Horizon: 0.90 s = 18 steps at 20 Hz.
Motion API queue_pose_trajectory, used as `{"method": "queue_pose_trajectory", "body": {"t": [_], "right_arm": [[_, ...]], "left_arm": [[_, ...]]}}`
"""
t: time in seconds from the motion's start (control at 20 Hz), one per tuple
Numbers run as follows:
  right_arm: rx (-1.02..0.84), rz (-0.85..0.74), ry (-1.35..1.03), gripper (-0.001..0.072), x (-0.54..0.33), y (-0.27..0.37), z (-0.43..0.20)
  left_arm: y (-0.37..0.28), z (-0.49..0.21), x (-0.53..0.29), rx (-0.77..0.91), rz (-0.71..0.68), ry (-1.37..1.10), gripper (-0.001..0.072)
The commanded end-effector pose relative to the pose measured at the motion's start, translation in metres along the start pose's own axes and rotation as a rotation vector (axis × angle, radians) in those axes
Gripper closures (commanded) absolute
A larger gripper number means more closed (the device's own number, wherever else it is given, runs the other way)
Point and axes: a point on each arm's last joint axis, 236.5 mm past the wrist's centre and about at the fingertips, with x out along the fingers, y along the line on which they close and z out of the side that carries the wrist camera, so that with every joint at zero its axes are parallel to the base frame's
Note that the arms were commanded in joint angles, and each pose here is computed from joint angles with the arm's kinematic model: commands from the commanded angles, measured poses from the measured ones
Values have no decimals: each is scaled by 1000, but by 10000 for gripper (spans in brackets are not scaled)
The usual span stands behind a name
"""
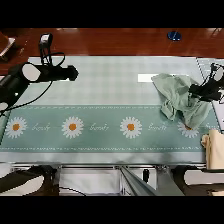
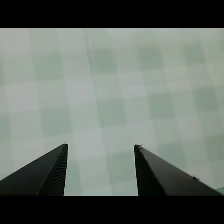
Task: Fold the shirts.
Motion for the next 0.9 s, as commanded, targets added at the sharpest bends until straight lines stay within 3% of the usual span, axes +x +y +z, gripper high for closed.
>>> {"method": "queue_pose_trajectory", "body": {"t": [0.0,0.05,0.1,0.25,0.4,0.65,0.85], "right_arm": [[20,30,88,400,24,3,-16],[-6,51,105,566,25,8,-20],[-27,91,112,688,22,17,-22],[-98,246,50,691,-20,48,-10],[-119,336,-215,691,-122,62,31],[-197,480,-740,691,-344,87,51],[-304,617,-1031,691,-493,109,18]], "left_arm": [[2,-14,13,-50,-2,48,202],[0,-16,11,-49,-5,61,202],[-1,-20,7,-46,-9,91,202],[10,-30,-19,-26,-11,202,202],[35,-23,-66,-114,-2,203,202],[-34,-48,-135,-121,-215,120,203],[-47,-86,-164,-88,-219,33,203]]}}
